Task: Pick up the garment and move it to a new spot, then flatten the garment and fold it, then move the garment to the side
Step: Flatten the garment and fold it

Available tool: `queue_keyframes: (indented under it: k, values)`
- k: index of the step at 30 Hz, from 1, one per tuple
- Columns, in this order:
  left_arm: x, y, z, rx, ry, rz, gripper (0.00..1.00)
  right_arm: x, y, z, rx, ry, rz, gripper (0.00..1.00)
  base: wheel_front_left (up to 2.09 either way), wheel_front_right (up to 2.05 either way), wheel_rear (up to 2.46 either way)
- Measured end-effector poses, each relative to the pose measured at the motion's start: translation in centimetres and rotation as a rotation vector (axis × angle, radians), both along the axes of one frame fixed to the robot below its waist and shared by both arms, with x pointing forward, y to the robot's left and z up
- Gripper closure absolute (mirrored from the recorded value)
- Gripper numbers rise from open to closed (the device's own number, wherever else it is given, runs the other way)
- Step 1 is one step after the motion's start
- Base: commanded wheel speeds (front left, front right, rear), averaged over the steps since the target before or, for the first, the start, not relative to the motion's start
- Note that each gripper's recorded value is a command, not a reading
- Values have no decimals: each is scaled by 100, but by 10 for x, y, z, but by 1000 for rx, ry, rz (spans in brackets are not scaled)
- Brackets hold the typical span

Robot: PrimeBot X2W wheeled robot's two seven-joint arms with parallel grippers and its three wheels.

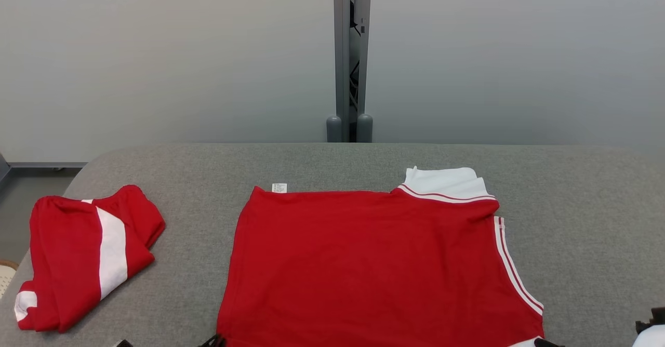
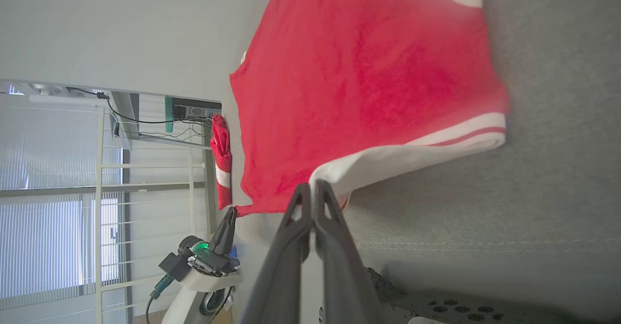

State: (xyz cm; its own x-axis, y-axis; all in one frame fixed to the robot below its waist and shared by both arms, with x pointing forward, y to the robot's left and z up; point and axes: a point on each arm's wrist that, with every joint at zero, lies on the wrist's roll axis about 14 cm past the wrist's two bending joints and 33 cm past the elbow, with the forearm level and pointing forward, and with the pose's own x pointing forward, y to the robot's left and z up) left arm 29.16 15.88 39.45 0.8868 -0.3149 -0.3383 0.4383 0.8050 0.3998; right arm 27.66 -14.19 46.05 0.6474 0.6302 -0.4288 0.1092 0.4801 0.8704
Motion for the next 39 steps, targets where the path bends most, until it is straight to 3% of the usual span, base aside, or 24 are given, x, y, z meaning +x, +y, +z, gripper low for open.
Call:
queue_keyframes:
  k: [17, 39]
  values:
    - [34, -15, 8, -71, -1, 40, 100, 59, -5, 6, 27, -43, -114, 100, 0, 0, 0]
    - [50, -6, 15, -113, -29, 139, 100, 104, 4, -6, 10, -22, -123, 100, 0, 0, 0]
